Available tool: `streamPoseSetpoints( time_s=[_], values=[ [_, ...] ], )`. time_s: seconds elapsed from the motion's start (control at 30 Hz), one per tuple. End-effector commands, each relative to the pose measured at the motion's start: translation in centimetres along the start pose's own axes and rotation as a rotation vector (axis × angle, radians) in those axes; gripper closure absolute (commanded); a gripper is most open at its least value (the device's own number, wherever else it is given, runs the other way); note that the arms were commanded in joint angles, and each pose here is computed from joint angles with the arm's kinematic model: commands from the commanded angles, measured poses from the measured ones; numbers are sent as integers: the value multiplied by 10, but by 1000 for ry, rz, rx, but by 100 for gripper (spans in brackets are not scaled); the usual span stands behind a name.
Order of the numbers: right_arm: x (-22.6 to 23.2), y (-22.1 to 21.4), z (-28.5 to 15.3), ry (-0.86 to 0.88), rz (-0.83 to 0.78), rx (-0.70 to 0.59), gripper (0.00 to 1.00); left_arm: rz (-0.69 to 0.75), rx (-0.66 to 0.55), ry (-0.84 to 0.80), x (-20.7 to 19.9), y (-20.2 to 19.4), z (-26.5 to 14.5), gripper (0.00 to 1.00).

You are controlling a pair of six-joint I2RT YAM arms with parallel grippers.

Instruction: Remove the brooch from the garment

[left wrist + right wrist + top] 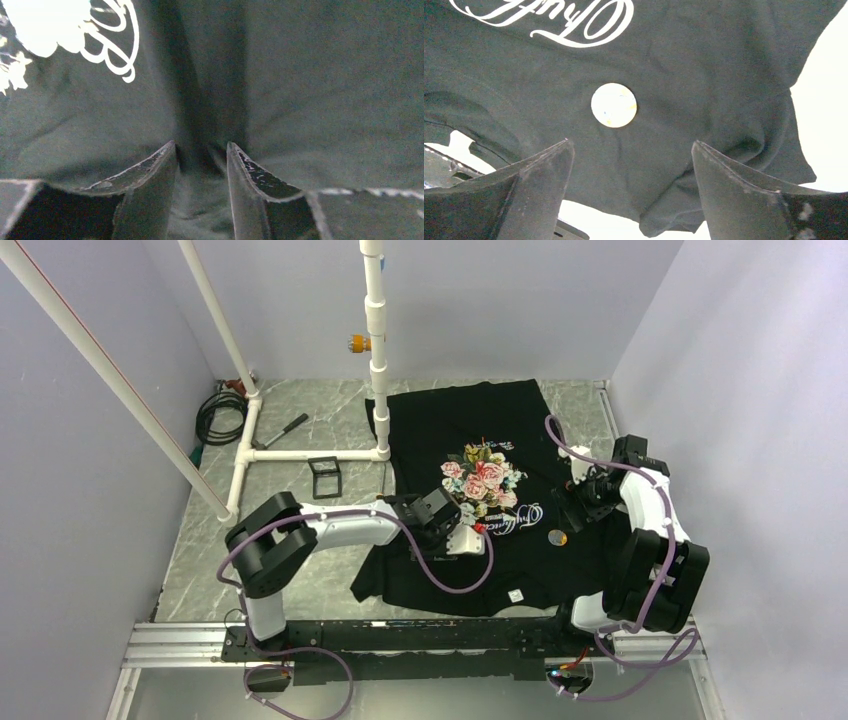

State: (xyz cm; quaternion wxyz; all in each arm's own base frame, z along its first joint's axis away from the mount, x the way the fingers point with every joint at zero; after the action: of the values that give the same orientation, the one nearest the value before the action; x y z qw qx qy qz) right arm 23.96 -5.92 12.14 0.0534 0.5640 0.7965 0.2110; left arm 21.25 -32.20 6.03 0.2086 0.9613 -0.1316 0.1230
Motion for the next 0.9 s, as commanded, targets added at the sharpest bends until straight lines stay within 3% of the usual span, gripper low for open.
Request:
streamPoseSetpoints(
  time_s=[0.0, 0.1, 0.2, 0.3, 0.47, 0.53, 0.63, 0.67, 0.77, 0.87],
  values=[
    [10, -10, 5, 62, -34, 11, 17, 45, 122, -103, -34, -43, -8, 60],
    [14, -13, 11, 68, -41, 4, 36, 38, 136, -128, -41, -54, -14, 74],
    [25, -15, 20, 57, -87, -5, 46, 10, 139, -152, -45, -65, -19, 88],
    [33, -15, 30, 12, -137, -3, 47, -2, 150, -171, -47, -76, -23, 100],
    [44, -14, 45, -44, -159, 14, 49, 4, 163, -173, -48, -91, -29, 100],
    [46, -14, 49, -55, -144, 20, 50, -19, 145, -155, -44, -87, -31, 87],
    [49, -18, 53, -55, -117, 41, 51, -59, 84, -128, -34, -70, -38, 49],
    [51, -19, 55, -53, -111, 47, 50, -69, 62, -126, -31, -64, -40, 42],
    [55, -19, 56, -64, -103, 39, 48, -86, 4, -123, -23, -49, -46, 30],
    [57, -16, 56, -61, -84, 35, 46, -100, -36, -115, -18, -37, -52, 28]
  ],
)
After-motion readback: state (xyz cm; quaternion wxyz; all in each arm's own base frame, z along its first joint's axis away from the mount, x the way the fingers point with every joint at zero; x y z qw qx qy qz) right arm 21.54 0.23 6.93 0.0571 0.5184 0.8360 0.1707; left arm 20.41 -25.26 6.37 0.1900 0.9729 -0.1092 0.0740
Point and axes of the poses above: each gripper's point midway between its finger pads, its own z axis out along the fingers, its own x axis along the line the jaws close on, y = z × x, the point moved 4 cm from there along -z, back along the fingers, and after that the axes turned 12 degrees about z, right-handed, at the moved point
